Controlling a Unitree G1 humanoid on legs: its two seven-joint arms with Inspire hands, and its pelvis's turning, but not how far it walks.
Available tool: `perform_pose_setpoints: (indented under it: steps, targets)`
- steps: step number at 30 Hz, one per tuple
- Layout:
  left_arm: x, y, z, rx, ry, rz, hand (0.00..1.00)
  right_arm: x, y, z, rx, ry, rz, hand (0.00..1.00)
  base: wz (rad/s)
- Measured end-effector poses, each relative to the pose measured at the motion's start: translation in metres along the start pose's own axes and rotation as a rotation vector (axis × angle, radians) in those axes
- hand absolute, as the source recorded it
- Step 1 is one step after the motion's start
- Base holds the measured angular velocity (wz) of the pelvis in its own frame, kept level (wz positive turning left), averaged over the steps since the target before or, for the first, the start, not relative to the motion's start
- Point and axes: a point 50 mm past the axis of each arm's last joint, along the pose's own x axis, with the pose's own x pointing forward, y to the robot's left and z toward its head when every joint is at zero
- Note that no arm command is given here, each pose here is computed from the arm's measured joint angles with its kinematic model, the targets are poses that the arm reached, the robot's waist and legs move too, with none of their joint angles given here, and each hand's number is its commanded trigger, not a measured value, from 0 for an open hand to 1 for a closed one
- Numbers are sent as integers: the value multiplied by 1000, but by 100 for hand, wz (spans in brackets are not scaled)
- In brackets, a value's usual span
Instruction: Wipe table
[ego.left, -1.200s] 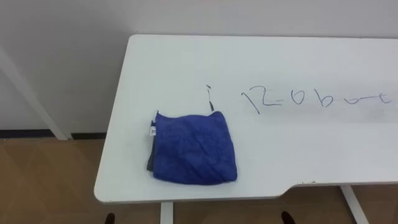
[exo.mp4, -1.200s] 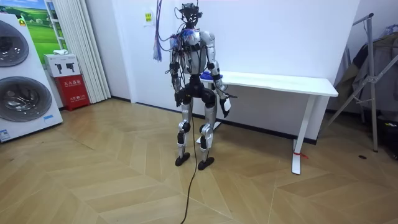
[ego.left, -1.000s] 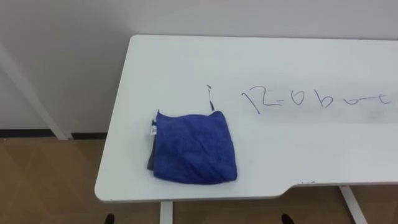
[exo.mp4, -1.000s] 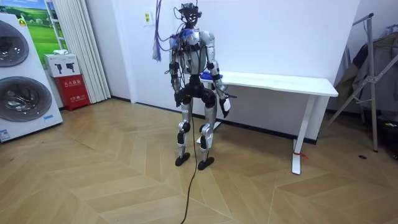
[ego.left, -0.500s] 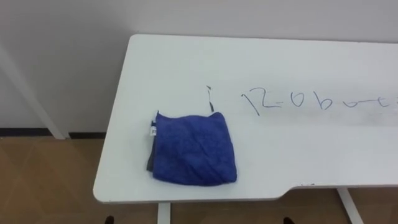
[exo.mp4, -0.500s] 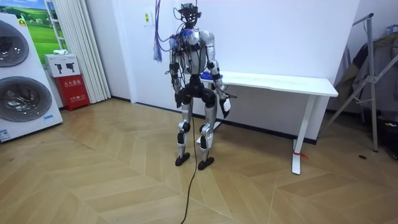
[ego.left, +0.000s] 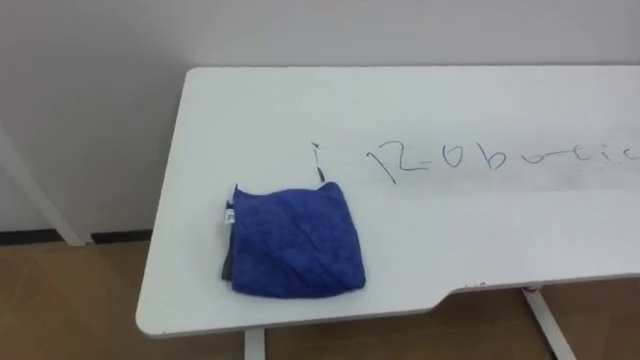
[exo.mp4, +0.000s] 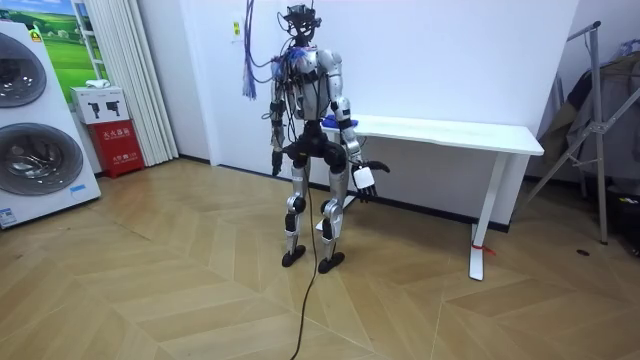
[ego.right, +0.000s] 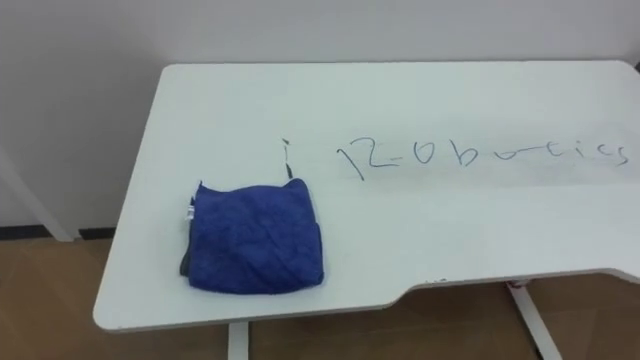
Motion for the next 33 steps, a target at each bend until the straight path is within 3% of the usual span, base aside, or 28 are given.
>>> perform_pose_setpoints:
  steps: [5,8,11,14,17,21,28,33]
  targets:
    - [2,9,7,25,-17,26,0,-1,9,56,-25,-143,-86,0,-15]
    - [3,9,14,27,-41,33,0,-11,24,102,-71,-331,-116,0,-7]
    - [2,4,23,56,-83,14,0,-38,48,153,-167,-622,-124,0,-14]
    - [1,-5,28,102,-107,-13,0,-88,81,196,-340,-1009,-144,0,-8]
    - [1,-8,30,119,-119,-24,0,-125,101,213,-392,-1272,-151,0,0]
    - [1,-10,34,123,-133,-31,0,-157,119,218,-498,-1492,-176,0,3]
    - [0,-15,38,171,-162,-62,0,-199,155,212,-653,-1772,-154,0,6]
    - [0,-12,37,177,-170,-72,0,-242,169,218,-627,-1994,-133,0,11]
